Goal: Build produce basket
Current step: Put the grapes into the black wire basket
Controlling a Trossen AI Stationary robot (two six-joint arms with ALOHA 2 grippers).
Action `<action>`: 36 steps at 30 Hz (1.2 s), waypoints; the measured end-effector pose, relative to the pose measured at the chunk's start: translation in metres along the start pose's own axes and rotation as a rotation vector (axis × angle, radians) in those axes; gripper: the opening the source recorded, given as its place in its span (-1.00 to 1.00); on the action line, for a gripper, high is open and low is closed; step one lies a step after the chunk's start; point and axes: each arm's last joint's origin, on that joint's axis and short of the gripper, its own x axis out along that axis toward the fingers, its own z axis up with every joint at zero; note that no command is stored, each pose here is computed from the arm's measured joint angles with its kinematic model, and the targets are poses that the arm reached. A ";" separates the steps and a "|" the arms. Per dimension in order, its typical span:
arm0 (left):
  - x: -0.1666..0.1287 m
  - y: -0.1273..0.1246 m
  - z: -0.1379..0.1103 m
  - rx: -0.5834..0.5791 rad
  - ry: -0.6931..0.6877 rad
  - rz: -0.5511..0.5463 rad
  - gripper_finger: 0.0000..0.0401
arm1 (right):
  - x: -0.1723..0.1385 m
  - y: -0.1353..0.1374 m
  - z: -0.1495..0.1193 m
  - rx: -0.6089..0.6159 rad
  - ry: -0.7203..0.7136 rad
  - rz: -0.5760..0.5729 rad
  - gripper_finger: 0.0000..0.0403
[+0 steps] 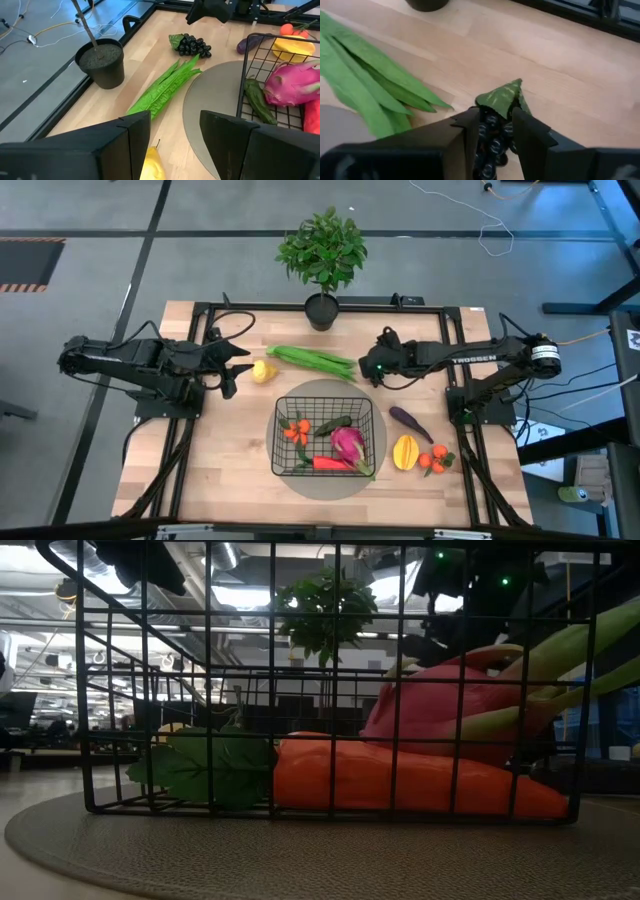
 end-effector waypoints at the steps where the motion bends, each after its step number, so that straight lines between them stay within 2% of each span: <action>1: 0.000 0.000 0.000 0.000 0.000 0.000 -0.20 | 0.001 -0.001 -0.001 0.000 0.003 -0.003 -0.45; 5: 0.000 0.000 0.000 0.000 0.000 0.000 -0.20 | 0.001 -0.001 -0.002 -0.003 0.007 -0.010 -0.37; 10: 0.000 0.000 0.000 0.000 0.000 0.000 -0.20 | 0.001 -0.001 -0.001 0.070 0.006 -0.001 -0.19; 17: 0.000 0.000 0.000 0.000 0.000 0.000 -0.20 | 0.001 0.001 -0.003 0.105 0.069 0.040 0.01; 23: 0.000 0.000 0.000 0.000 0.000 -0.001 -0.20 | 0.006 0.002 -0.006 0.092 0.076 0.020 0.01; 31: 0.000 0.000 0.000 0.000 0.001 0.000 -0.20 | 0.040 0.012 -0.026 0.017 0.149 -0.087 0.00; 36: 0.000 0.000 0.000 0.000 0.001 0.000 -0.20 | 0.053 0.016 -0.035 -0.003 0.212 -0.098 0.00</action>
